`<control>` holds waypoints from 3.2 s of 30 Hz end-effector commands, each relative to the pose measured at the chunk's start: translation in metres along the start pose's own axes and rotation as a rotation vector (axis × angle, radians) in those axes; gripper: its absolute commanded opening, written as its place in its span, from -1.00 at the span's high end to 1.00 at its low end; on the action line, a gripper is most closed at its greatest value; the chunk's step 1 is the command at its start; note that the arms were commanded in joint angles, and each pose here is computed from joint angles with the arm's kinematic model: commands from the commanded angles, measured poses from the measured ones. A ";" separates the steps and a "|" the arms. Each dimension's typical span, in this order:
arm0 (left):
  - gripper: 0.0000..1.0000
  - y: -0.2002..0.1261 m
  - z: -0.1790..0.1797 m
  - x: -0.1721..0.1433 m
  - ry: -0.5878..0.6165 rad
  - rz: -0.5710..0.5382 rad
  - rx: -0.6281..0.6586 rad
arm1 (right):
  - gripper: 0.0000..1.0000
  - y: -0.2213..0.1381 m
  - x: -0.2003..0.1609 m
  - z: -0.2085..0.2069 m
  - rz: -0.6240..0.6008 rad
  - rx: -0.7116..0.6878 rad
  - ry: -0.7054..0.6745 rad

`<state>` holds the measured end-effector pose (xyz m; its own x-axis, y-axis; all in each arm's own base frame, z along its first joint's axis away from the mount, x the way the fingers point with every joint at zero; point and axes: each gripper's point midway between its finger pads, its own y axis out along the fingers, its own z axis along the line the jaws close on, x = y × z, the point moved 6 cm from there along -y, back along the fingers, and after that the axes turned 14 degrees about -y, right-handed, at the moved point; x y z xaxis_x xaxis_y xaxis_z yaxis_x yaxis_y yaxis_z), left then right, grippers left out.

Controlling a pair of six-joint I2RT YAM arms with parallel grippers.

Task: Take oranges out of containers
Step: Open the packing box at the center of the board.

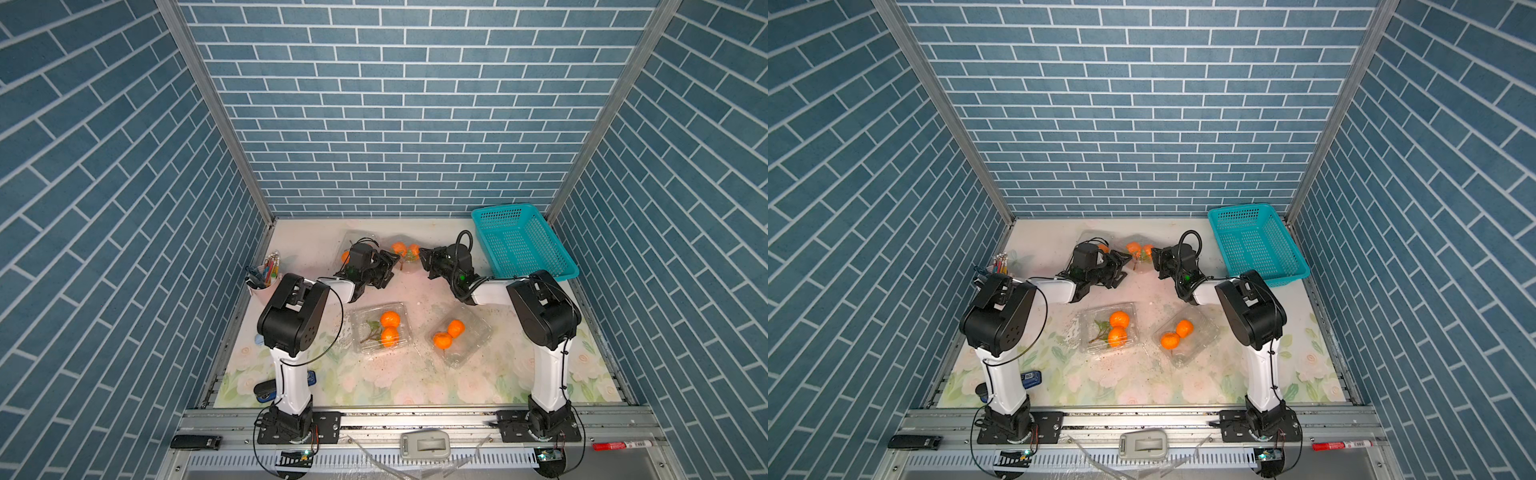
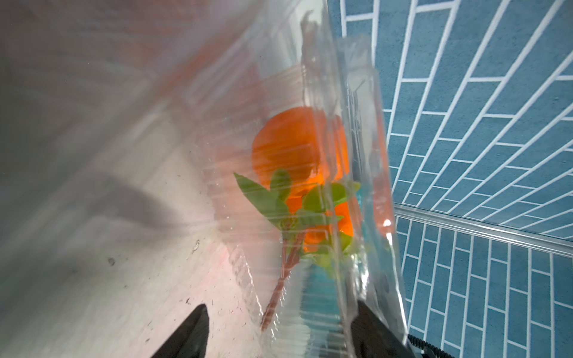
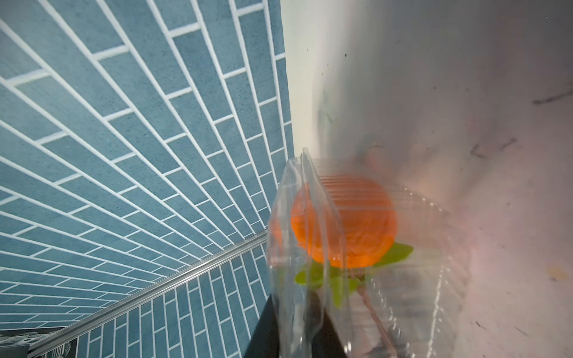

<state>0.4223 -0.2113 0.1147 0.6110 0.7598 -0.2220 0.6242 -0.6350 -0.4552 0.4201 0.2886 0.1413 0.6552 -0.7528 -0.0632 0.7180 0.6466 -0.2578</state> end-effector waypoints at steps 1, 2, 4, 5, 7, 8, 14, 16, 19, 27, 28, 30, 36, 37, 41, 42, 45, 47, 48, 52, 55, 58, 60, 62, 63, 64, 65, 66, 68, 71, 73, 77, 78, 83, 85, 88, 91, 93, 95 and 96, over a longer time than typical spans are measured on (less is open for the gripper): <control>-0.46 0.005 0.013 -0.007 0.006 0.018 0.036 | 0.63 0.004 -0.019 0.011 0.066 0.047 0.009; -0.46 0.004 0.014 -0.007 0.005 0.018 0.038 | 0.63 0.004 -0.020 0.011 0.068 0.050 0.006; -0.46 0.004 0.016 -0.007 0.003 0.015 0.043 | 0.61 0.004 -0.022 0.013 0.080 0.067 0.002; -0.46 0.004 0.016 -0.006 0.003 0.015 0.043 | 0.60 0.005 -0.023 0.013 0.087 0.073 0.000; -0.46 0.005 0.016 -0.008 0.004 0.018 0.044 | 0.56 0.005 -0.027 0.013 0.100 0.079 -0.002; -0.46 0.006 0.016 -0.008 0.004 0.019 0.045 | 0.54 0.005 -0.029 0.014 0.105 0.080 -0.003; -0.46 0.009 0.016 -0.011 0.007 0.024 0.056 | 0.50 0.005 -0.035 0.012 0.114 0.084 -0.002; -0.46 0.009 0.017 -0.011 0.008 0.025 0.061 | 0.50 0.005 -0.037 0.015 0.116 0.088 -0.002; -0.45 0.010 0.018 -0.014 0.013 0.027 0.066 | 0.50 0.004 -0.039 0.017 0.113 0.085 0.006; -0.45 0.012 0.023 -0.020 0.019 0.033 0.085 | 0.52 -0.003 -0.042 0.020 0.068 0.098 0.056; -0.45 0.013 0.023 -0.021 0.021 0.034 0.085 | 0.52 -0.004 -0.041 0.021 0.060 0.100 0.060; -0.45 0.013 0.023 -0.023 0.022 0.034 0.088 | 0.52 -0.006 -0.041 0.020 0.046 0.101 0.068; -0.45 0.015 0.025 -0.030 0.032 0.043 0.096 | 0.52 -0.007 -0.044 0.016 0.012 0.116 0.111; -0.45 0.015 0.027 -0.031 0.033 0.043 0.100 | 0.52 -0.007 -0.046 0.017 0.011 0.120 0.110; -0.45 0.015 0.030 -0.034 0.034 0.047 0.106 | 0.52 -0.007 -0.047 0.017 0.003 0.137 0.112; -0.45 0.015 0.030 -0.034 0.035 0.047 0.107 | 0.52 -0.007 -0.047 0.018 0.005 0.143 0.112; -0.45 0.014 0.031 -0.034 0.034 0.046 0.109 | 0.52 -0.007 -0.048 0.020 0.010 0.158 0.106; -0.45 0.014 0.032 -0.035 0.034 0.045 0.112 | 0.51 -0.007 -0.050 0.022 0.009 0.171 0.104; -0.45 0.015 0.033 -0.035 0.034 0.045 0.114 | 0.50 -0.007 -0.050 0.024 0.012 0.181 0.101; -0.45 0.016 0.033 -0.038 0.038 0.051 0.116 | 0.48 -0.005 -0.051 0.026 0.014 0.206 0.102; -0.45 0.015 0.033 -0.038 0.037 0.051 0.117 | 0.47 -0.006 -0.052 0.025 0.017 0.195 0.098; -0.45 0.014 0.033 -0.038 0.037 0.048 0.118 | 0.47 -0.011 -0.049 0.023 -0.002 0.180 0.085; -0.45 0.012 0.032 -0.038 0.041 0.043 0.120 | 0.45 -0.011 -0.047 0.026 0.001 0.191 0.078; -0.45 0.012 0.034 -0.037 0.039 0.041 0.128 | 0.45 -0.011 -0.044 0.027 -0.002 0.195 0.078; -0.44 0.011 0.035 -0.036 0.037 0.041 0.132 | 0.45 -0.012 -0.043 0.026 -0.005 0.193 0.078; -0.43 0.011 0.035 -0.036 0.038 0.039 0.133 | 0.45 -0.012 -0.041 0.025 -0.008 0.189 0.078; -0.42 0.011 0.035 -0.035 0.038 0.038 0.137 | 0.45 -0.013 -0.041 0.025 -0.010 0.186 0.079; -0.41 0.010 0.036 -0.034 0.042 0.034 0.143 | 0.45 -0.014 -0.039 0.024 -0.012 0.184 0.079; -0.39 0.008 0.037 -0.034 0.051 0.030 0.158 | 0.46 -0.014 -0.037 0.025 -0.019 0.185 0.081; -0.35 0.005 0.038 -0.032 0.060 0.024 0.176 | 0.51 -0.012 -0.032 0.030 -0.025 0.191 0.087; -0.34 0.004 0.040 -0.031 0.064 0.025 0.193 | 0.52 -0.011 -0.031 0.034 -0.030 0.188 0.091; -0.29 0.004 0.044 -0.032 0.071 0.038 0.217 | 0.53 -0.005 -0.030 0.042 -0.032 0.192 0.124; -0.28 0.004 0.045 -0.031 0.072 0.036 0.224 | 0.53 -0.004 -0.030 0.044 -0.036 0.195 0.135; -0.28 0.002 0.048 -0.030 0.100 0.033 0.261 | 0.55 -0.001 -0.028 0.050 -0.047 0.196 0.167; -0.27 0.001 0.048 -0.030 0.110 0.034 0.272 | 0.56 -0.001 -0.026 0.052 -0.060 0.200 0.178; -0.27 0.001 0.050 -0.030 0.110 0.034 0.281 | 0.57 -0.001 -0.024 0.052 -0.078 0.195 0.197; -0.27 0.000 0.049 -0.030 0.109 0.034 0.280 | 0.57 0.002 -0.024 0.054 -0.076 0.202 0.206; -0.27 -0.001 0.046 -0.030 0.113 0.033 0.276 | 0.57 0.003 -0.024 0.056 -0.072 0.208 0.206; -0.28 -0.002 0.042 -0.028 0.117 0.030 0.273 | 0.56 0.002 -0.023 0.056 -0.069 0.208 0.203; -0.28 -0.003 0.040 -0.028 0.121 0.029 0.271 | 0.52 0.002 -0.022 0.056 -0.062 0.208 0.195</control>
<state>0.3837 -0.2314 0.0809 0.6880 0.7086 -0.1565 0.4705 -0.5998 -0.6473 0.4144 0.3170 0.1744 0.5783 -0.7916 -0.1975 0.7874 0.6049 -0.1186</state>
